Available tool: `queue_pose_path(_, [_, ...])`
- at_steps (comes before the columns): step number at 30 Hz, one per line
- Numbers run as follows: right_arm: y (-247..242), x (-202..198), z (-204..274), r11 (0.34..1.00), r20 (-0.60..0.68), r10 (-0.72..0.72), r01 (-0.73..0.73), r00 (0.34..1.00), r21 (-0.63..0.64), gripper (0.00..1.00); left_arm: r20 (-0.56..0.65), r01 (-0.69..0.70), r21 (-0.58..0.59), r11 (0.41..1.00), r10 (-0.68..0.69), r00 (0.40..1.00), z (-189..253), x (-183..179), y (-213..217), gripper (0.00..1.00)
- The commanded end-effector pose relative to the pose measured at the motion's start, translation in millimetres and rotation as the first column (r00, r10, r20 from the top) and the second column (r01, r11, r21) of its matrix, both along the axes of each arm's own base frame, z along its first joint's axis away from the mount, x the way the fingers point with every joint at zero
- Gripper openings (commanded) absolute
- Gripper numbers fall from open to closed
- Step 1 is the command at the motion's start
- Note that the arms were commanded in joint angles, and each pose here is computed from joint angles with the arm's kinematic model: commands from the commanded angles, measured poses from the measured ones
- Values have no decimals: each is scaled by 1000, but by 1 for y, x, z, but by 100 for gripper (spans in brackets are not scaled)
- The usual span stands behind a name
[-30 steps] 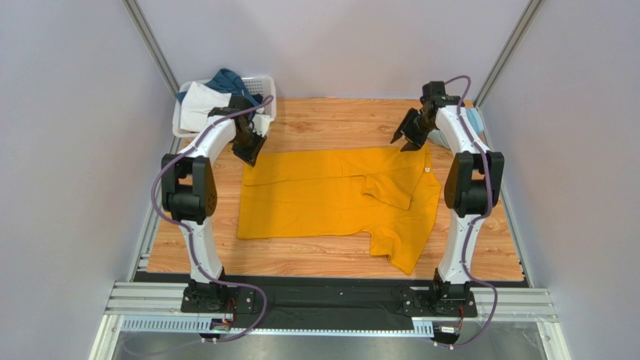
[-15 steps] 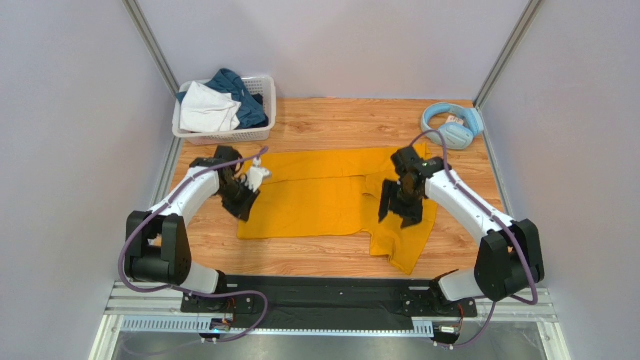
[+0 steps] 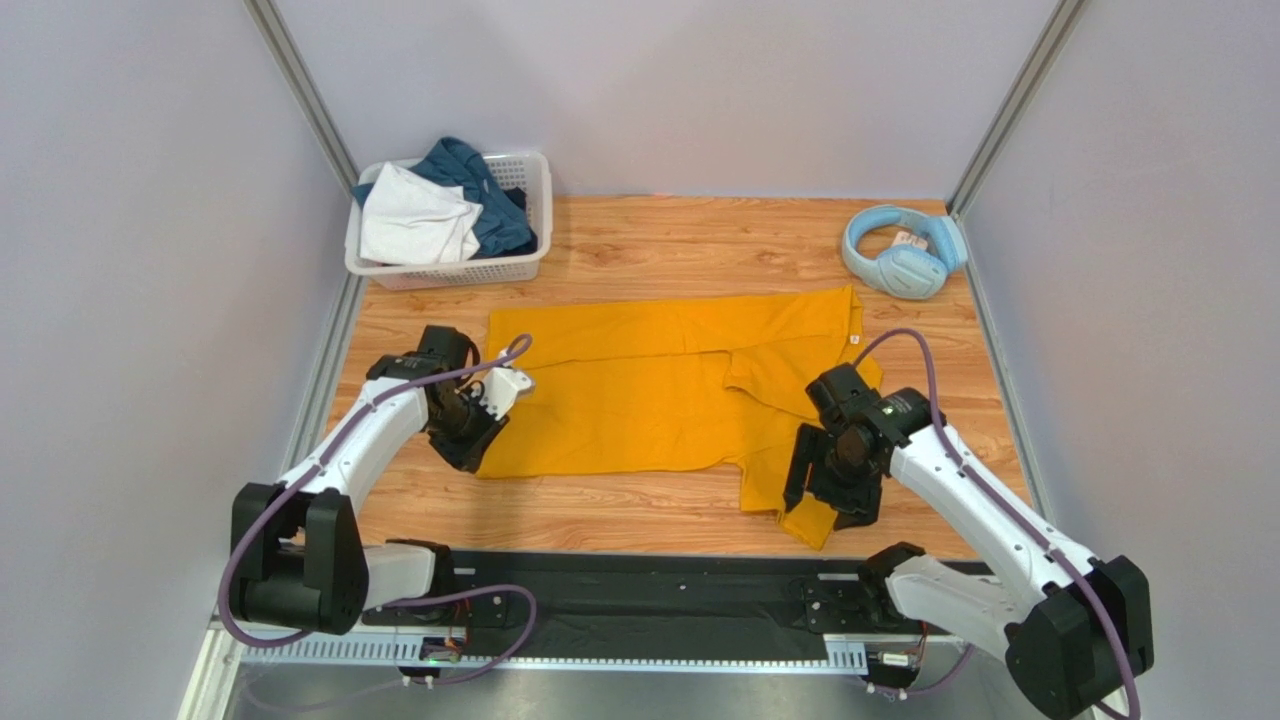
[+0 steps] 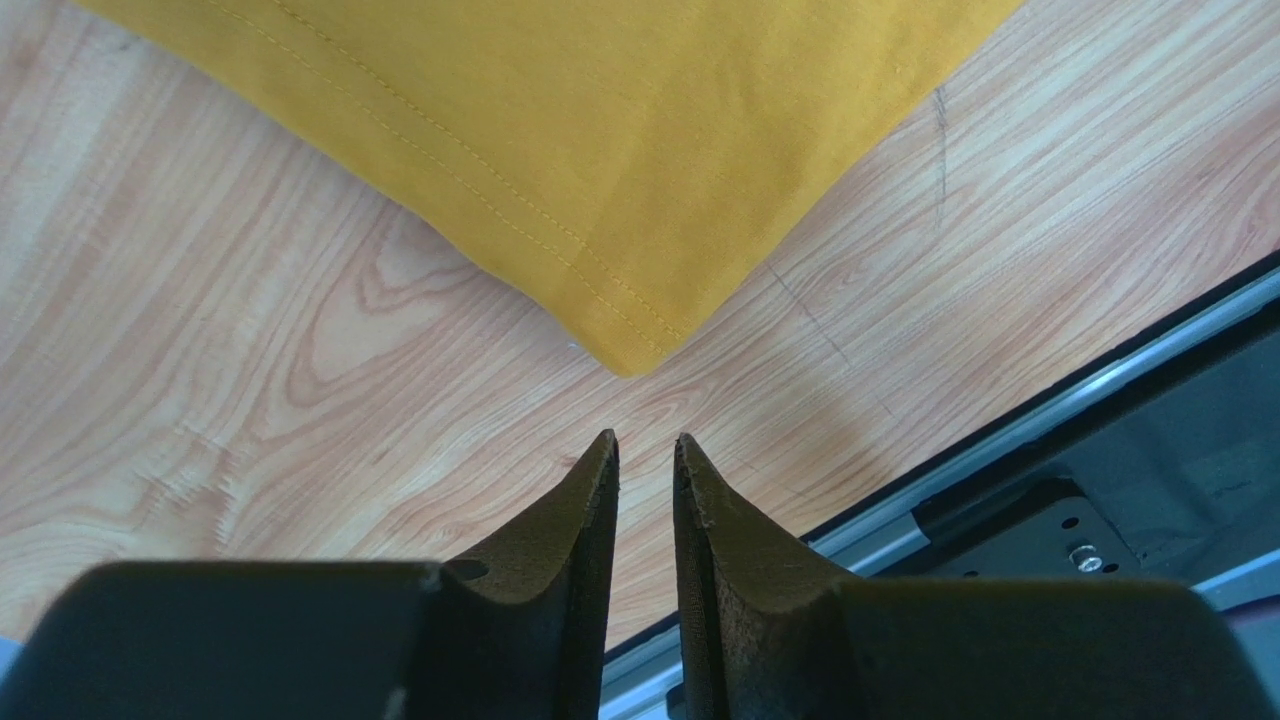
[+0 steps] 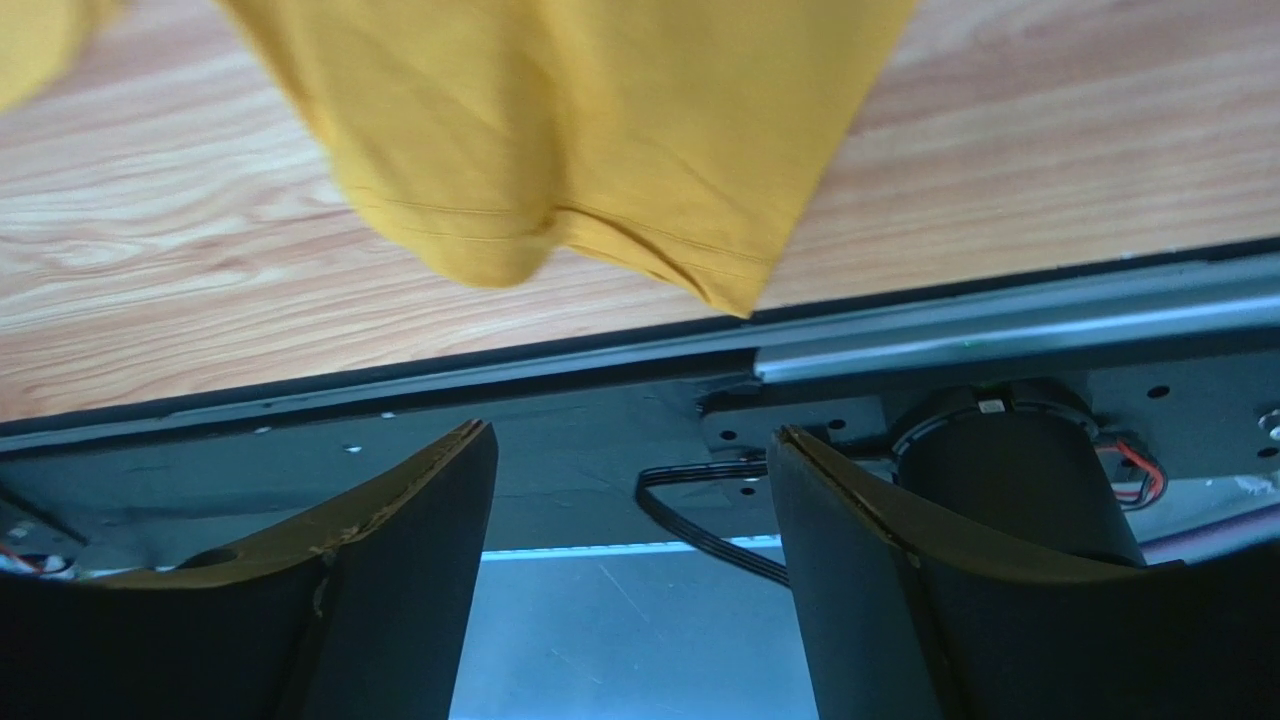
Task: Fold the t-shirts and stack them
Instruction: Fold the tshirt
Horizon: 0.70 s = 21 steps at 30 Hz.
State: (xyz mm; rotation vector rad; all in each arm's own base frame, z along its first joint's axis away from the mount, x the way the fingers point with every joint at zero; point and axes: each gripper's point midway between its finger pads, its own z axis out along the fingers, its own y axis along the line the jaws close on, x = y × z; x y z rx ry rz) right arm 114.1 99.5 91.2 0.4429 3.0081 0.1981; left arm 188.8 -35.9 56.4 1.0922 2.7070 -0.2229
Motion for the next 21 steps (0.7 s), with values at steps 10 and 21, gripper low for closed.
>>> queue_pose_path(10, [-16, -32, -39, 993, -70, -111, 108, 991, -45, 67, -10, -23, 6, 1000, 23, 1000, -27, 5, 0, 27])
queue_pose_path(21, [-19, -15, -68, 976, -12, -202, 200, 979, -88, 59, 44, -60, -4, 998, 60, 997, -33, 14, -1, 30])
